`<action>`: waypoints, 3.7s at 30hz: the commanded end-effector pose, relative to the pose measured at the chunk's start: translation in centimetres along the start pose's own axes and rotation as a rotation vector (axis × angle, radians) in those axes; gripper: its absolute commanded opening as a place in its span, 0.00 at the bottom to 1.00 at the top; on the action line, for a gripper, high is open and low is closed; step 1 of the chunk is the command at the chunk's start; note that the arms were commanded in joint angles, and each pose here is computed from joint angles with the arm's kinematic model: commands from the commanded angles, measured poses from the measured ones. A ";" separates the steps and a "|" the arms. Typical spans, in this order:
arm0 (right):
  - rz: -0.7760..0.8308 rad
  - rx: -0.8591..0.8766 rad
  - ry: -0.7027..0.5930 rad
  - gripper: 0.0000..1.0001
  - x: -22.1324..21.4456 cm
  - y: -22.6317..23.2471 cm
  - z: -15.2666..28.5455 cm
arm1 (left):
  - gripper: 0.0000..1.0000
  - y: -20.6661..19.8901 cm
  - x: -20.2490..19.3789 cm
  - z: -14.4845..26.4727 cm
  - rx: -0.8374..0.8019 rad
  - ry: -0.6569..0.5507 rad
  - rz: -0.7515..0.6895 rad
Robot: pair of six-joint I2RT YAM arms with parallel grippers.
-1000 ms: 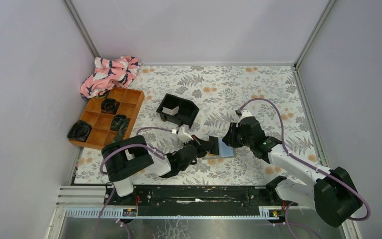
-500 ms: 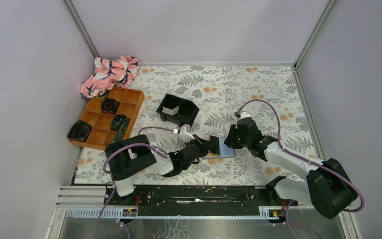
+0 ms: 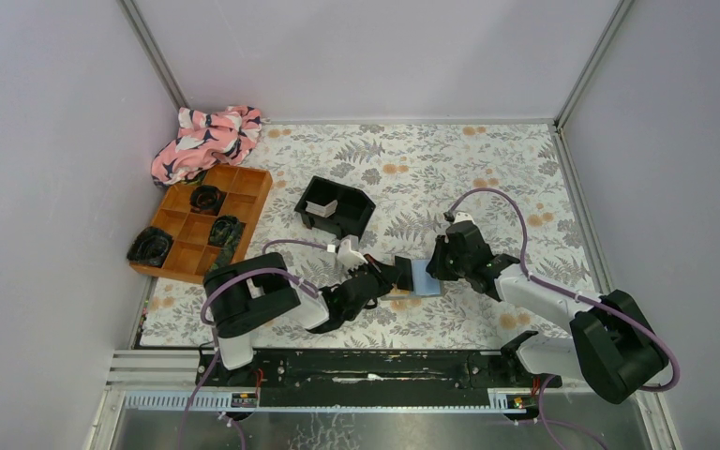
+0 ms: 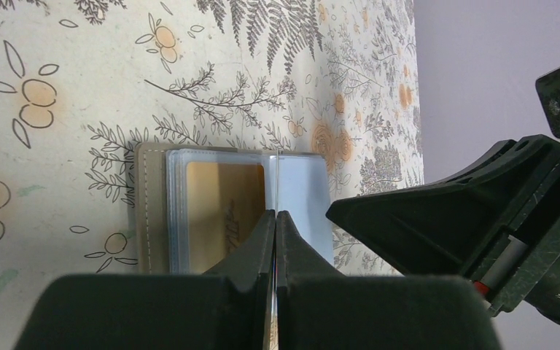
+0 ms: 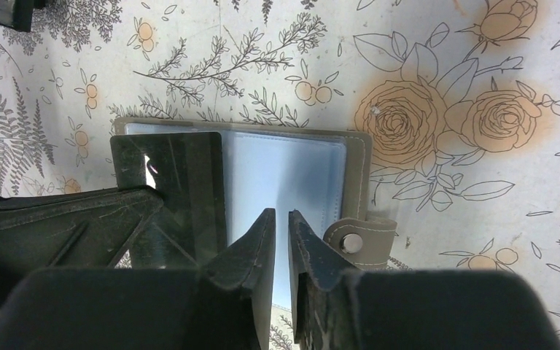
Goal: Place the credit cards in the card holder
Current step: Insert the credit card into the card holder.
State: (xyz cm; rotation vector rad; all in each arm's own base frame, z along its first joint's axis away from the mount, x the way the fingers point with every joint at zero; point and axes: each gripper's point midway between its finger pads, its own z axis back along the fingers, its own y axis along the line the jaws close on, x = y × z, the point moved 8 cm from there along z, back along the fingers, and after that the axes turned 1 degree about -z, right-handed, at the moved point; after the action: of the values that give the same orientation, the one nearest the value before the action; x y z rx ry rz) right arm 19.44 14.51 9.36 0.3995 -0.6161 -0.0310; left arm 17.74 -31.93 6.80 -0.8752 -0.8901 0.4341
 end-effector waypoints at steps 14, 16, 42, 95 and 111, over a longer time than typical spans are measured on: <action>-0.037 -0.059 -0.024 0.17 0.2 -1.0 -0.4 | 0.00 -0.1 -0.4 -0.8 -0.003 -0.035 0.064; -0.040 -0.066 -0.021 0.17 0.1 -1.2 -0.4 | 0.00 0.0 -0.5 -0.9 -0.001 -0.034 0.074; -0.098 -0.199 -0.042 0.17 0.1 -3.2 -0.3 | 0.00 0.4 -1.0 -0.8 -0.046 -0.016 0.209; -0.121 -0.183 0.054 0.11 -1.4 -3.4 -1.0 | 0.00 0.0 -3.9 -2.6 0.034 -0.013 0.211; -0.114 -0.163 0.063 0.11 -1.5 -3.2 -1.0 | 0.35 1.4 -4.6 -0.5 0.169 0.112 -0.053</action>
State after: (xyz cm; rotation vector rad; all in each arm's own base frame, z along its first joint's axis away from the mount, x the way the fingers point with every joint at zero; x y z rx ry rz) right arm 20.18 12.32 7.69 0.2879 -0.6029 -0.2008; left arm 17.12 -36.62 5.21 -0.8928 -0.7751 0.5322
